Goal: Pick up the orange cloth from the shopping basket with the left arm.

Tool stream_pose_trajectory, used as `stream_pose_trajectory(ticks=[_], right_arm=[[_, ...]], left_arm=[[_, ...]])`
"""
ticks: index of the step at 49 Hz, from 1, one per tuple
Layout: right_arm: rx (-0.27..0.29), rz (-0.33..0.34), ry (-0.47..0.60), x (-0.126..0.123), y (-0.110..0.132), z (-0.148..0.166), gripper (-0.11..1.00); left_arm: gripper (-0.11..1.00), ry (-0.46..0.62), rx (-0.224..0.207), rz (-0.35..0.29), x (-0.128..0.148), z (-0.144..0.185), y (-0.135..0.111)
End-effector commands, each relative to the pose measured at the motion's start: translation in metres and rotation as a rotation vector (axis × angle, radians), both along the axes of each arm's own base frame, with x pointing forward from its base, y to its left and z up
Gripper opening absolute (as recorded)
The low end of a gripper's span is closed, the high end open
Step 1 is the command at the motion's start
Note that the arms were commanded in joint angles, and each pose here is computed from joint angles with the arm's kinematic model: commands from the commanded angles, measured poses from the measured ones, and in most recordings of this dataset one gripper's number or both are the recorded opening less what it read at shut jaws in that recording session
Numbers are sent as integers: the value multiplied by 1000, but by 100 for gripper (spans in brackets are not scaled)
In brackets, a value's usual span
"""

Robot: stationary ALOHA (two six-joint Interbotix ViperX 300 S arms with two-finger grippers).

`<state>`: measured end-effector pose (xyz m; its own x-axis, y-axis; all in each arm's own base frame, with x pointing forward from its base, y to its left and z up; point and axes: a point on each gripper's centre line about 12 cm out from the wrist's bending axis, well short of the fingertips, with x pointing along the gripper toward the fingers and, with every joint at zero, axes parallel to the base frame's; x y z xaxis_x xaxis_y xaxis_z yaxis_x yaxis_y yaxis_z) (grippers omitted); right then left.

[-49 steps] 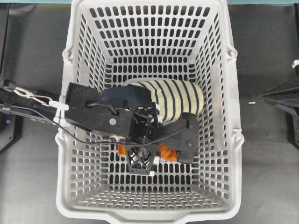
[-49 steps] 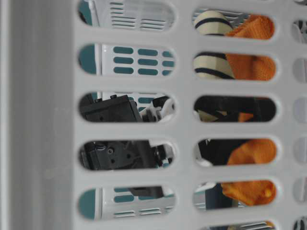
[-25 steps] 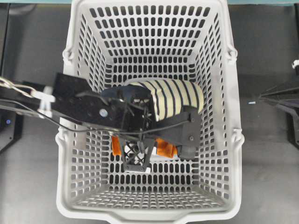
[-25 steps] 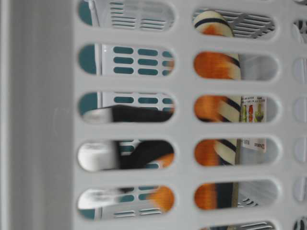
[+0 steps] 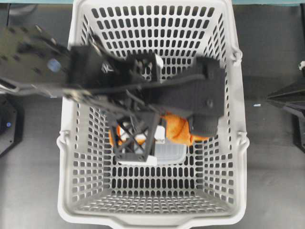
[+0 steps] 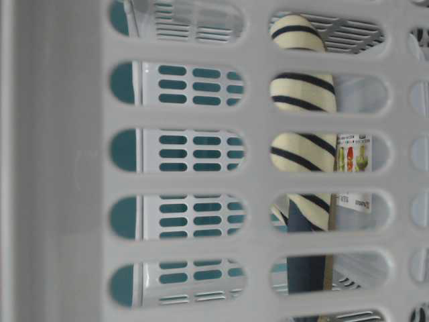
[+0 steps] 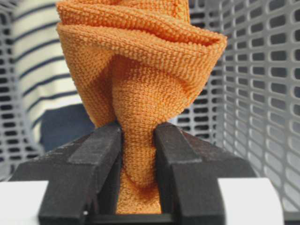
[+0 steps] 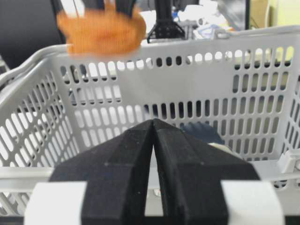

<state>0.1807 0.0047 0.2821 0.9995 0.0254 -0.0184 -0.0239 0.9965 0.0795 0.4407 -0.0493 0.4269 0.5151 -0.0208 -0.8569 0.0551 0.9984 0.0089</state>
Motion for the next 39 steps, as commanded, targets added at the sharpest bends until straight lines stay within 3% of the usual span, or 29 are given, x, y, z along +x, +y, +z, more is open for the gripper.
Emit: stream_pose_trajectory(ticks=[1, 39], right_arm=[[6, -1, -9, 1, 0, 3, -1], [6, 1, -6, 1, 0, 2, -1]], left_arm=[[18, -22, -1, 2, -6, 24, 0], [18, 20, 2, 15, 0, 17, 4]])
